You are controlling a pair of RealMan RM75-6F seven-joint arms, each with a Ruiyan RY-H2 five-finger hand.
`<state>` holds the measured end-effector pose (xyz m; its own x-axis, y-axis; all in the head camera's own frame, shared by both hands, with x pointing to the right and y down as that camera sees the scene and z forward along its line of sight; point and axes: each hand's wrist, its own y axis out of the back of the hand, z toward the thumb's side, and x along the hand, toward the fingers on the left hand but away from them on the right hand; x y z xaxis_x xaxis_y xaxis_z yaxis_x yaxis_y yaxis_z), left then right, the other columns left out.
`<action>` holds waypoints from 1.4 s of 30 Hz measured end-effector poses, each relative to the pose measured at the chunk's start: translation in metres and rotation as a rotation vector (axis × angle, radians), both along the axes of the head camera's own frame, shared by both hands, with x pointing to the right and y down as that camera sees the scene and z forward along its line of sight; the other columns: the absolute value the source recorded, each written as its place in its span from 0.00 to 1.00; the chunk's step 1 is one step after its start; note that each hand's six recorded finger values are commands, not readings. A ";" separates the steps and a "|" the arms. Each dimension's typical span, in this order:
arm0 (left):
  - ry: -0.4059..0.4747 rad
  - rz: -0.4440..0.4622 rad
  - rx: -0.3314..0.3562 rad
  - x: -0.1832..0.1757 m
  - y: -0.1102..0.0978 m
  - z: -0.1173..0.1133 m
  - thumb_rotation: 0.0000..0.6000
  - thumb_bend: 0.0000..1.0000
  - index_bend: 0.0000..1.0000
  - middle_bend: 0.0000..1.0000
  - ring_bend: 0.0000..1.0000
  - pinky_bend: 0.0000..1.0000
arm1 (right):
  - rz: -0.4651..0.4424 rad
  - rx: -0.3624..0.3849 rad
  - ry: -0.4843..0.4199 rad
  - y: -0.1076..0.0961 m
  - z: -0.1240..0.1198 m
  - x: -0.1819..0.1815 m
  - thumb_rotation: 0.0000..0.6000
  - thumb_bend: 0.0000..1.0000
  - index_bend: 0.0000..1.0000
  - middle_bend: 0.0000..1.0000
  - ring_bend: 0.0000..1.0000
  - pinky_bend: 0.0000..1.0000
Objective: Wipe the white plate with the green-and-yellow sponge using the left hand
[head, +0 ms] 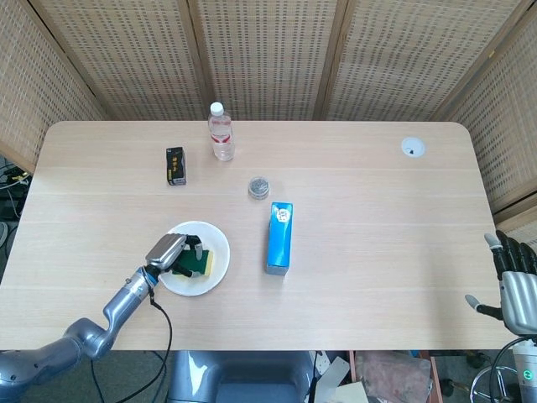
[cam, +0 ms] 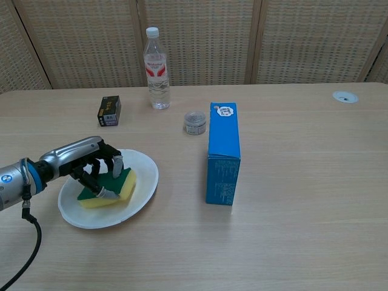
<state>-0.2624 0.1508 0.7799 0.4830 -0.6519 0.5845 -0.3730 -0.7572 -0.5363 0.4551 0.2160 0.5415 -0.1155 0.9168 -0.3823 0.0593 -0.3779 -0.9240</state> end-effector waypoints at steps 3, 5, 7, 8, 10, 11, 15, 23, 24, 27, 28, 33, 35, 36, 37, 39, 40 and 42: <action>0.040 -0.027 0.020 0.004 -0.008 -0.007 1.00 0.15 0.65 0.50 0.46 0.57 | 0.002 0.003 -0.001 0.000 -0.001 0.000 1.00 0.00 0.00 0.00 0.00 0.00; 0.070 -0.043 0.038 0.008 -0.015 -0.014 1.00 0.15 0.65 0.50 0.46 0.57 | 0.002 0.004 -0.001 0.000 -0.001 0.000 1.00 0.00 0.00 0.00 0.00 0.00; 0.093 -0.051 0.053 0.014 -0.022 -0.020 1.00 0.15 0.65 0.50 0.46 0.57 | 0.001 0.003 -0.001 0.000 -0.001 0.000 1.00 0.00 0.00 0.00 0.00 0.00; 0.100 -0.052 0.054 0.017 -0.023 -0.021 1.00 0.15 0.65 0.50 0.46 0.57 | 0.000 0.002 -0.001 0.000 -0.001 0.000 1.00 0.00 0.00 0.00 0.00 0.00; 0.110 -0.053 0.050 0.023 -0.025 -0.022 1.00 0.15 0.65 0.50 0.46 0.57 | -0.002 0.001 0.000 0.000 -0.001 0.000 1.00 0.00 0.00 0.00 0.00 0.00; 0.109 -0.051 0.048 0.025 -0.025 -0.022 1.00 0.15 0.65 0.50 0.46 0.57 | -0.002 0.001 0.000 0.000 0.000 -0.001 1.00 0.00 0.00 0.00 0.00 0.00; 0.101 -0.039 0.031 0.033 -0.020 -0.017 1.00 0.15 0.65 0.50 0.46 0.57 | -0.003 -0.001 0.001 0.000 0.000 -0.001 1.00 0.00 0.00 0.00 0.00 0.00; 0.090 -0.040 -0.007 0.041 -0.008 -0.003 1.00 0.15 0.65 0.50 0.46 0.57 | 0.004 -0.006 -0.003 0.000 0.001 0.001 1.00 0.00 0.00 0.00 0.00 0.00; 0.085 -0.040 -0.015 0.041 -0.006 -0.001 1.00 0.15 0.65 0.50 0.46 0.57 | 0.005 -0.007 -0.002 0.000 0.001 0.001 1.00 0.00 0.00 0.00 0.00 0.00; 0.074 -0.039 -0.027 0.040 -0.001 0.005 1.00 0.15 0.65 0.50 0.46 0.57 | 0.008 -0.010 -0.002 0.000 0.002 0.002 1.00 0.00 0.00 0.00 0.00 0.00; 0.071 -0.039 -0.030 0.040 0.000 0.007 1.00 0.15 0.65 0.50 0.46 0.57 | 0.008 -0.010 -0.001 -0.001 0.002 0.002 1.00 0.00 0.00 0.00 0.00 0.00; 0.066 -0.046 -0.055 0.039 0.006 0.015 1.00 0.15 0.65 0.50 0.46 0.57 | 0.007 -0.013 -0.008 0.000 0.002 0.001 1.00 0.00 0.00 0.00 0.00 0.00; 0.066 -0.045 -0.058 0.039 0.007 0.016 1.00 0.15 0.65 0.50 0.46 0.57 | 0.007 -0.011 -0.009 0.000 0.002 0.001 1.00 0.00 0.00 0.00 0.00 0.00; 0.068 -0.044 -0.058 0.040 0.007 0.017 1.00 0.15 0.65 0.50 0.46 0.57 | 0.007 -0.010 -0.010 -0.001 0.001 0.001 1.00 0.00 0.00 0.00 0.00 0.00; 0.071 -0.043 -0.058 0.040 0.007 0.016 1.00 0.15 0.65 0.50 0.46 0.57 | 0.007 -0.009 -0.010 -0.001 0.001 0.001 1.00 0.00 0.00 0.00 0.00 0.00; 0.078 -0.043 -0.048 0.041 0.004 0.014 1.00 0.15 0.65 0.50 0.46 0.57 | 0.008 -0.008 -0.011 -0.001 0.001 0.001 1.00 0.00 0.00 0.00 0.00 0.00; 0.082 -0.044 -0.042 0.041 0.002 0.013 1.00 0.15 0.65 0.50 0.46 0.57 | 0.008 -0.007 -0.011 -0.001 0.000 0.002 1.00 0.00 0.00 0.00 0.00 0.00; 0.097 -0.051 -0.026 0.042 -0.004 0.008 1.00 0.15 0.65 0.50 0.46 0.57 | 0.009 -0.006 -0.012 -0.001 0.000 0.002 1.00 0.00 0.00 0.00 0.00 0.00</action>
<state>-0.2206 0.1473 0.7882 0.5048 -0.6620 0.5541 -0.4601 -0.7494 -0.4762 0.4571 0.2155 0.5413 -0.1197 0.9135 -0.3888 0.0735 -0.3824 -0.9211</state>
